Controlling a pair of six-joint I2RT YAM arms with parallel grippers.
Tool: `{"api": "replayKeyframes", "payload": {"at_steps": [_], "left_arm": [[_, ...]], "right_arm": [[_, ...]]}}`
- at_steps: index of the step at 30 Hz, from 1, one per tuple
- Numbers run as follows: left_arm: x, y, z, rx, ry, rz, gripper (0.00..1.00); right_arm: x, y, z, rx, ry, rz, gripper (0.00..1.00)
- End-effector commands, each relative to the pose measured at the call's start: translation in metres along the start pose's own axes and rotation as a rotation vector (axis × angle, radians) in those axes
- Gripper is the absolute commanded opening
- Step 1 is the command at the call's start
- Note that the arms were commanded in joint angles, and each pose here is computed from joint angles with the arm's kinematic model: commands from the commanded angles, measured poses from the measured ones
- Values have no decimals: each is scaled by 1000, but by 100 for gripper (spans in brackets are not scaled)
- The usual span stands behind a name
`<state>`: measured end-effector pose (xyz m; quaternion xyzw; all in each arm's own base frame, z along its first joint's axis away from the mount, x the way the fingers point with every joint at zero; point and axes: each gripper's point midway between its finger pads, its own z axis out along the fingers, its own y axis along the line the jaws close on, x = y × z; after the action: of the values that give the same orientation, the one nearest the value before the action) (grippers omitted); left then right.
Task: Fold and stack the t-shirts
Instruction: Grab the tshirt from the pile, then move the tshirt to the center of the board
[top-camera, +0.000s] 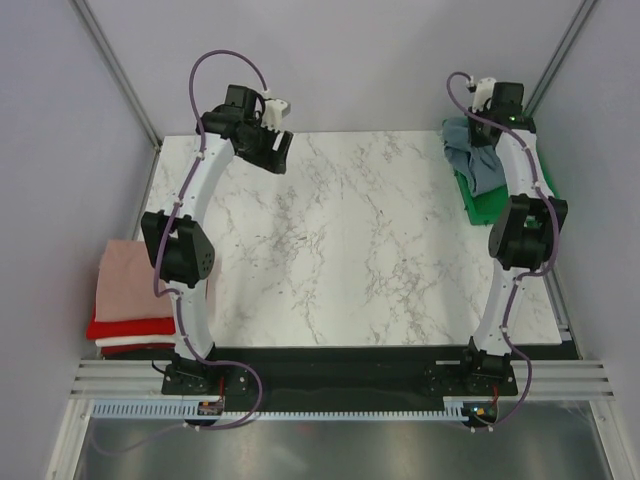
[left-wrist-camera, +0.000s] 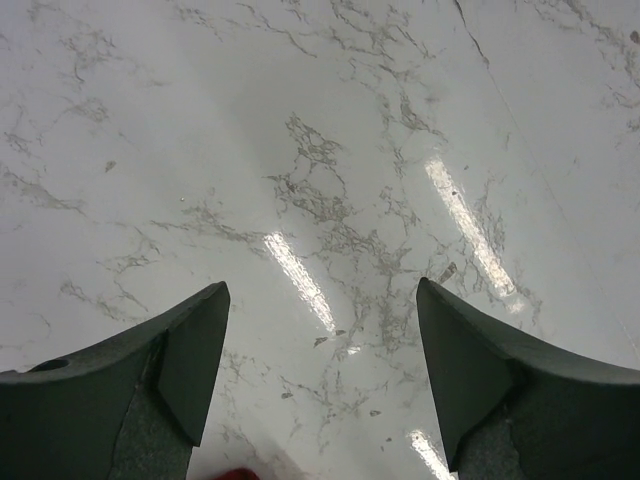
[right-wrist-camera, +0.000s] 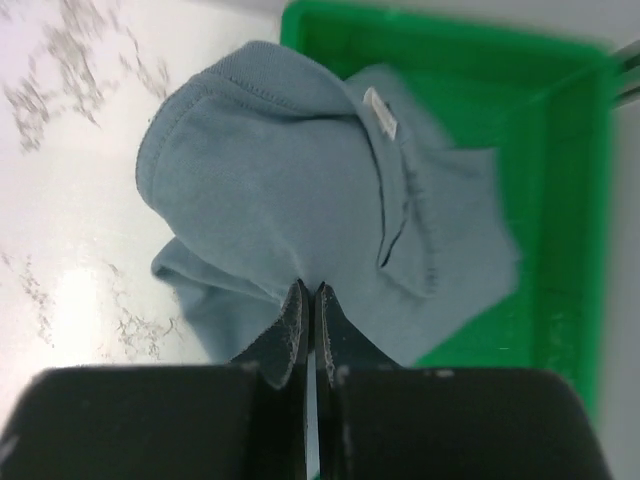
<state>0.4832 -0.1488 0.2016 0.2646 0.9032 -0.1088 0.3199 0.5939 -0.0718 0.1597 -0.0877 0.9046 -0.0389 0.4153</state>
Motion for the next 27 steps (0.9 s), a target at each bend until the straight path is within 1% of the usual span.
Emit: {"api": "replayKeyframes", "payload": {"at_steps": [1,2,4,5,7,8,9,10,11,12,14,15,17,18,19,21,22,23,24,25,26,27], "left_arm": [[-23,13,-2,-61,-67,0,83],[-23,14,1,-60,-65,-10,83],[-28,20,0,-66,-86,-32,84],[-31,23,0,-71,-94,-42,84],[-35,32,-2,-79,-114,-69,84],[-37,37,-4,-82,-123,-78,84],[-37,39,-3,-83,-125,-84,84],[-40,43,-6,-90,-135,-87,84],[-40,48,-8,-101,-139,-92,84],[-40,50,-10,-106,-141,-95,84],[-38,58,-13,-116,-144,-116,84],[-36,60,-15,-116,-144,-128,84],[-33,67,-18,-122,-144,-146,84],[-30,68,-18,-123,-141,-152,84],[-29,70,-20,-124,-143,-157,84],[-22,73,-17,-121,-137,-170,84],[-21,73,-17,-120,-136,-172,84],[-19,72,-17,-116,-132,-173,84],[-13,69,-12,-102,-116,-179,84],[-10,63,-9,-69,-109,-182,84],[-9,59,-10,-50,-111,-181,84],[-1,53,-6,-22,-90,-195,84]], "right_arm": [[-134,-18,-137,109,-400,-160,0],[-153,-15,-170,126,-467,-211,0],[-164,1,-194,108,-518,-263,0],[-175,7,-221,112,-570,-308,0],[-178,31,-236,68,-600,-354,0],[-182,43,-257,46,-637,-377,0],[-178,66,-258,-2,-638,-414,0],[-178,79,-265,-31,-652,-438,0],[-176,93,-281,-57,-671,-464,0],[-170,120,-282,-114,-675,-516,0],[-167,142,-303,-155,-713,-556,0],[-162,162,-306,-204,-719,-571,0],[-159,175,-314,-243,-727,-564,1],[-153,187,-313,-287,-718,-544,3],[-148,190,-309,-306,-707,-528,9],[-126,199,-287,-354,-634,-489,13],[-115,203,-276,-377,-592,-446,17],[-90,209,-250,-402,-506,-414,25],[-76,212,-238,-417,-457,-399,36],[-47,220,-219,-465,-349,-406,51],[-29,225,-209,-494,-289,-405,56],[-16,228,-202,-518,-243,-406,58]]}}
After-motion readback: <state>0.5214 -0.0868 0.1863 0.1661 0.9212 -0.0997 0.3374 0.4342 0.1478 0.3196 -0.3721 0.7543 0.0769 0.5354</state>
